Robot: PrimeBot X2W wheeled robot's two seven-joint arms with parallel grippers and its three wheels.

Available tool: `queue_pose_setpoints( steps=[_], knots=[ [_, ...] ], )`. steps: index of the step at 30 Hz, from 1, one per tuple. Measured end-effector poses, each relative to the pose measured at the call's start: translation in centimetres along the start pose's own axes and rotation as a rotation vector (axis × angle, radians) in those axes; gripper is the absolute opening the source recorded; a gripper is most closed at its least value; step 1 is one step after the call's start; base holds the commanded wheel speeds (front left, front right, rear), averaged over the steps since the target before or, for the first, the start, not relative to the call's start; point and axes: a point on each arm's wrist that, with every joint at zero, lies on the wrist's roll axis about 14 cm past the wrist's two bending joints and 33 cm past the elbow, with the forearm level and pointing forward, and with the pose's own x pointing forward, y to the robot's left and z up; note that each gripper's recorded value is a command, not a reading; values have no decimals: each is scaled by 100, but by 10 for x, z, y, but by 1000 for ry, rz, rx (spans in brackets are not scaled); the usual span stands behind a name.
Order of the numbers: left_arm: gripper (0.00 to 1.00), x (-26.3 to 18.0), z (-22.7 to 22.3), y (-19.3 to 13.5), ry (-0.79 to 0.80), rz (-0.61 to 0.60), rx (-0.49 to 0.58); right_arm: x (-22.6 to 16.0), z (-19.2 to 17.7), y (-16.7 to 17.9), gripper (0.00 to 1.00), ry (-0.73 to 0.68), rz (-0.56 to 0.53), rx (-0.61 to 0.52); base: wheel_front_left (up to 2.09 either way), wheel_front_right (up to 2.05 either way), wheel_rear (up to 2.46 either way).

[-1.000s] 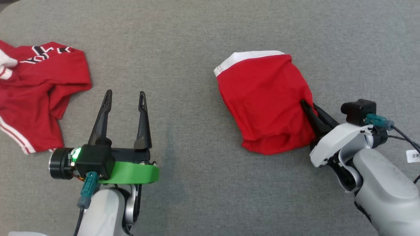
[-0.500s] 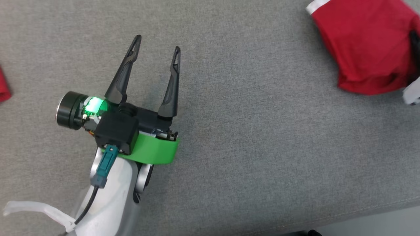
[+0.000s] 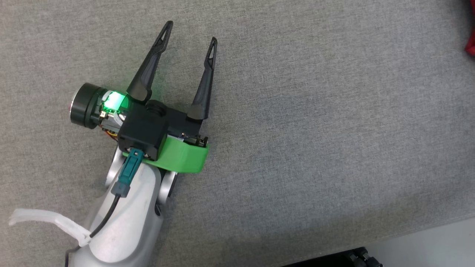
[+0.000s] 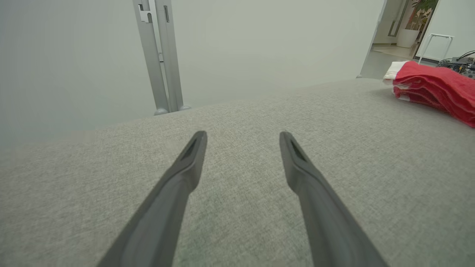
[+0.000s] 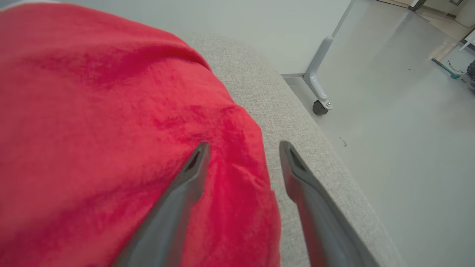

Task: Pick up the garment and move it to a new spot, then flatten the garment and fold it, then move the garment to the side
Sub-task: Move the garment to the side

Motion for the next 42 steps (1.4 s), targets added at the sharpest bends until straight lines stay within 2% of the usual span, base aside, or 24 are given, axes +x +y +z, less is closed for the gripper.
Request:
queue_pose_setpoints(
  steps=[7, 14, 20, 22, 31, 42],
  knots=[
    [100, -15, 0, 8, 32, 64, -7, -34, 11, 9, 100, -90, 4, 59, 0, 0, 0],
    [100, -47, 10, 18, 64, 165, -16, -94, 28, 24, 100, -203, 23, 124, 0, 0, 0],
    [100, -70, 32, 17, 49, 209, -7, -147, 34, 56, 100, -262, 86, 187, 0, 0, 0],
    [100, -79, 44, 19, 35, 229, 4, -166, 45, 81, 100, -307, 145, 221, 0, 0, 0],
    [100, -116, 64, 37, 21, 343, 24, -198, 78, 142, 100, -398, 316, 260, 0, 0, 0],
    [100, -174, 77, 57, 30, 465, 55, -227, 94, 175, 100, -415, 428, 259, 0, 0, 0]
  ],
)
